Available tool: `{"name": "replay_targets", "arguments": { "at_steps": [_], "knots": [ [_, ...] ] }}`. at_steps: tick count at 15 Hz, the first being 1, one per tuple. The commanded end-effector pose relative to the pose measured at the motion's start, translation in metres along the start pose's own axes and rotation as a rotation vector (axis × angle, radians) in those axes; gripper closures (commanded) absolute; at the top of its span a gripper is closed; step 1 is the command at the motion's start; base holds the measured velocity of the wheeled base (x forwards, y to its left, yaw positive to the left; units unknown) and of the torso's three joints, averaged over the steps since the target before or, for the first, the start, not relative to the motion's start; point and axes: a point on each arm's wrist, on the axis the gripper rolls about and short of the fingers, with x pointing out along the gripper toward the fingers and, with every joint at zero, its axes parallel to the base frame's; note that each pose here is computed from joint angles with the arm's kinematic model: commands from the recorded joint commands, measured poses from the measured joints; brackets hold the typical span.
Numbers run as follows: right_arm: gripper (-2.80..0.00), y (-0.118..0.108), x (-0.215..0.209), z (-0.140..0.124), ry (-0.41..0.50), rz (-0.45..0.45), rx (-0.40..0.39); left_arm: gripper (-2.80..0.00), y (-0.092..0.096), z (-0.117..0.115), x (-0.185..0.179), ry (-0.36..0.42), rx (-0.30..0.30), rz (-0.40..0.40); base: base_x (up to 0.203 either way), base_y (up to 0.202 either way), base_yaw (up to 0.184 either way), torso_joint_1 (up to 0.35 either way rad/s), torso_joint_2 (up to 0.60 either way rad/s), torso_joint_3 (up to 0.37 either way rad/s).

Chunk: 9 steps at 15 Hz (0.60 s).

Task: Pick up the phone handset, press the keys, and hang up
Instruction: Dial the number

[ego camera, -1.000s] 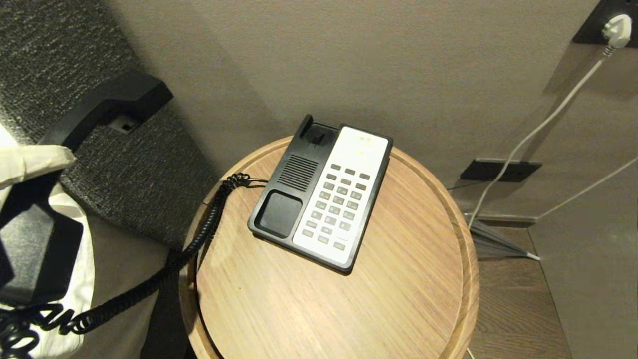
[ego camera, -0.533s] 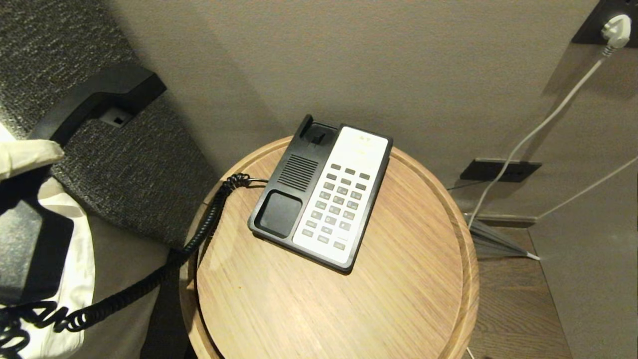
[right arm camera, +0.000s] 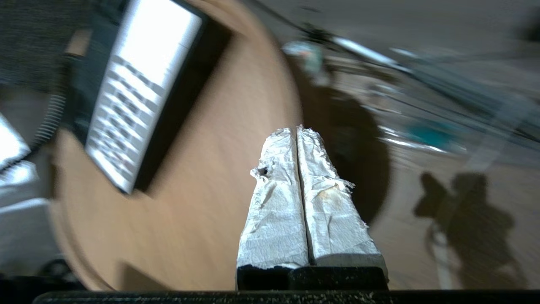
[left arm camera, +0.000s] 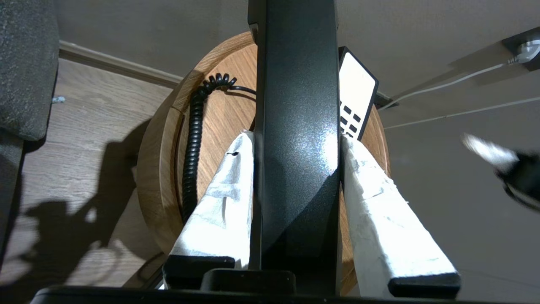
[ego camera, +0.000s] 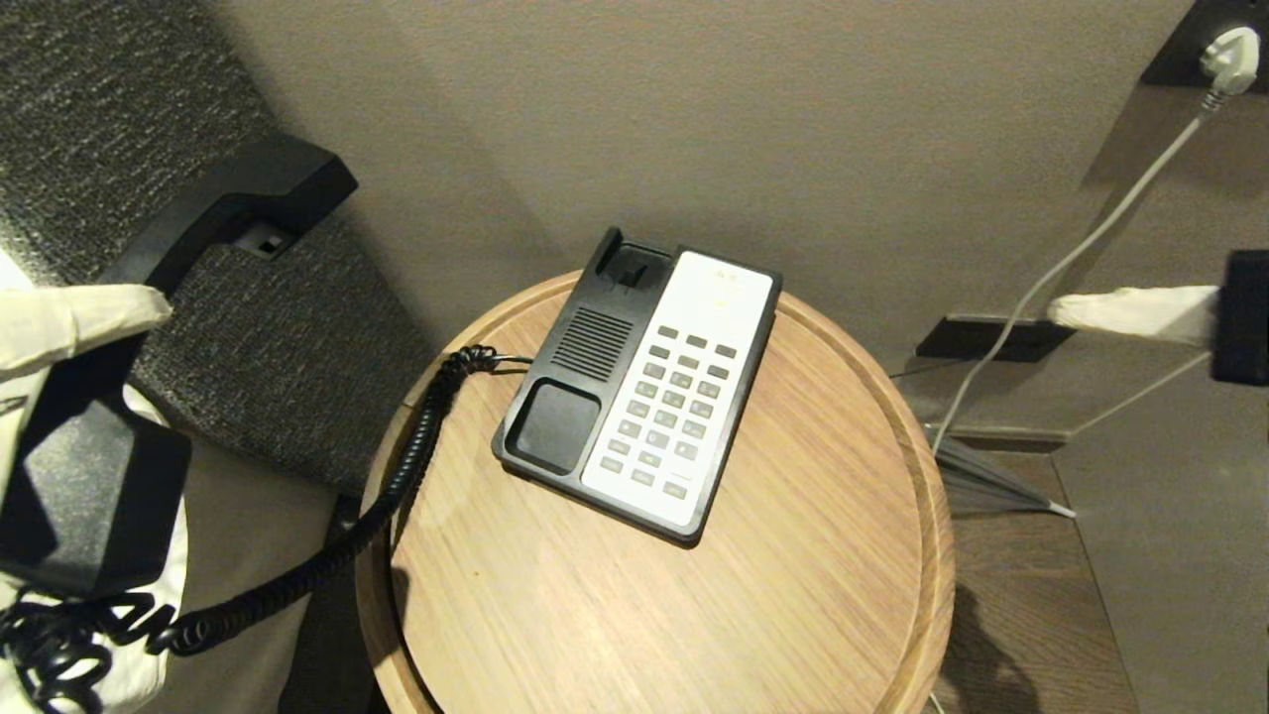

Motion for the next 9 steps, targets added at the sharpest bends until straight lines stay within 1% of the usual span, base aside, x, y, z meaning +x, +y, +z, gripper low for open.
{"name": "replay_targets", "arguments": {
  "at_steps": [1, 2, 4, 6, 9],
  "knots": [
    [0.00, 0.045, 0.057, 0.008, 0.070, 0.060, 0.004, 0.00, 0.001, -0.002, 0.000, 0.003, -0.002, 0.004, 0.000, 0.000, 0.000, 0.000, 0.00, 0.000],
    [0.00, 0.064, 0.065, 0.010, 0.065, 0.077, 0.011, 0.00, 0.002, -0.003, 0.000, 0.005, -0.001, 0.006, 0.000, 0.000, 0.000, 0.000, 0.00, 0.000],
    [0.00, 0.095, 0.077, 0.001, 0.092, 0.100, -0.005, 0.00, 0.003, -0.003, -0.001, 0.006, -0.001, 0.006, 0.000, 0.000, 0.000, 0.000, 0.00, 0.000],
    [0.00, 0.110, 0.089, -0.010, 0.114, 0.085, -0.024, 0.00, 0.004, -0.004, -0.002, 0.007, 0.000, 0.007, 0.000, 0.000, 0.000, 0.000, 0.00, 0.000],
    [0.00, 0.116, 0.104, -0.020, 0.141, 0.076, -0.037, 0.00, 0.004, -0.005, -0.001, 0.010, 0.000, 0.005, 0.000, 0.000, 0.000, 0.000, 0.00, 0.000]
  ]
}}
